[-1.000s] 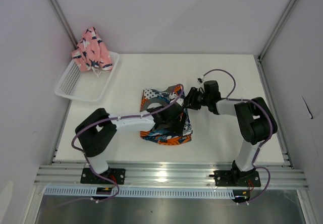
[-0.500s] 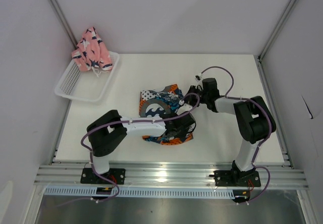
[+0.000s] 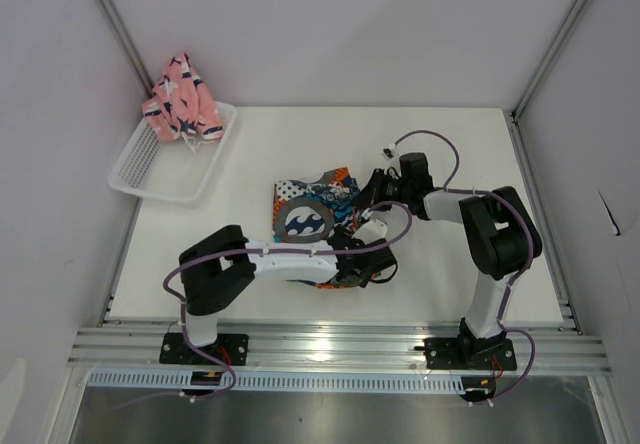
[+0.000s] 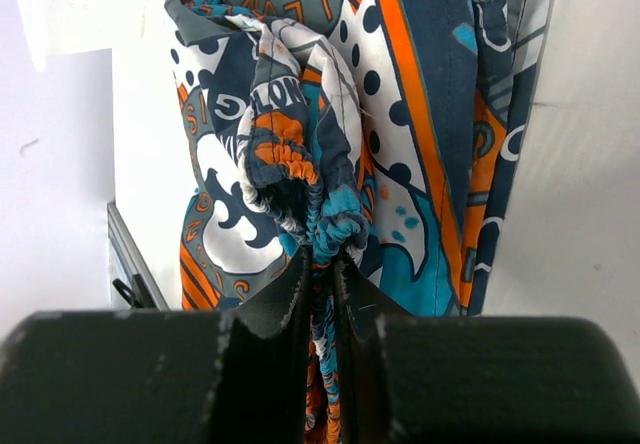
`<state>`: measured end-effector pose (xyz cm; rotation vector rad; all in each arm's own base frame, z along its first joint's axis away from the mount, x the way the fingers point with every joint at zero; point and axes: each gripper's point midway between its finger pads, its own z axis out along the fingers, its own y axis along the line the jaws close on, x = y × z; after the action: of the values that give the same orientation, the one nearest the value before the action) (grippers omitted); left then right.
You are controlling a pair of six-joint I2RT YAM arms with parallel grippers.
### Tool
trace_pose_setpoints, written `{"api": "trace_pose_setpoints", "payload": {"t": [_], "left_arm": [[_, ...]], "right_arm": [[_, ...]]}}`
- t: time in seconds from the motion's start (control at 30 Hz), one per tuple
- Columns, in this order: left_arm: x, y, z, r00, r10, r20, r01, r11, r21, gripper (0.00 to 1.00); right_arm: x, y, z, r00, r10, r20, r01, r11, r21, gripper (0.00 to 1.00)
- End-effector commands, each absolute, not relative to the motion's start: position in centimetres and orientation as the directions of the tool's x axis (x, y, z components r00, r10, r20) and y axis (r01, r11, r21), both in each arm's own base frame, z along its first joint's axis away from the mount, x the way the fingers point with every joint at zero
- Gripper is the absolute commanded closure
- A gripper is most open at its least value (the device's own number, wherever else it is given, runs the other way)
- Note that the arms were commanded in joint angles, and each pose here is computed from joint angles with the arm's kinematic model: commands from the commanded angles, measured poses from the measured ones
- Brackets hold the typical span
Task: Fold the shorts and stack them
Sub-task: Fold the shorts
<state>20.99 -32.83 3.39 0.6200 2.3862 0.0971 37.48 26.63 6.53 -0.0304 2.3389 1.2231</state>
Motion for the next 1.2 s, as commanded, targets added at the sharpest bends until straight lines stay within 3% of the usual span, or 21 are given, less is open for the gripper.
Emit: {"api": "trace_pose_setpoints", "payload": {"t": [0.0,0.3,0.77,0.8,0.93,1.1,1.17], "left_arm": [[21.0,-33.8,5.4,-0.608,0.474,-0.638,0.381,0.878,0.289,0.18],[20.1,-34.6,4.6,-0.571,0.533,-0.624,0.409,0.844,0.347,0.18],[20.0,-34.5,4.1,-0.584,0.528,-0.616,0.422,0.846,0.325,0.18],[20.0,-34.4,4.3,-0.587,0.522,-0.618,0.425,0.849,0.314,0.18],[20.3,-34.7,6.6,-0.593,0.462,-0.660,0.423,0.876,0.233,0.17],[21.0,-35.1,11.7,-0.608,0.350,-0.713,0.441,0.895,0.063,0.13],[21.8,-34.5,14.4,-0.617,0.287,-0.733,0.435,0.900,-0.014,0.12]], "right_arm": [[38.4,28.0,8.8,-0.849,0.166,-0.501,-0.353,0.526,0.773,0.94],[39.0,29.4,11.1,-0.833,0.089,-0.545,-0.469,0.409,0.783,0.94],[41.2,28.5,4.5,-0.888,0.085,-0.452,-0.343,0.532,0.774,0.89],[41.4,28.3,4.7,-0.886,0.092,-0.454,-0.341,0.535,0.773,0.85],[42.1,27.8,5.6,-0.870,0.095,-0.484,-0.349,0.573,0.741,0.51],[43.0,27.1,8.0,-0.849,0.127,-0.514,-0.350,0.593,0.725,0.30],[43.0,26.6,9.7,-0.833,0.136,-0.537,-0.350,0.621,0.701,0.17]]}}
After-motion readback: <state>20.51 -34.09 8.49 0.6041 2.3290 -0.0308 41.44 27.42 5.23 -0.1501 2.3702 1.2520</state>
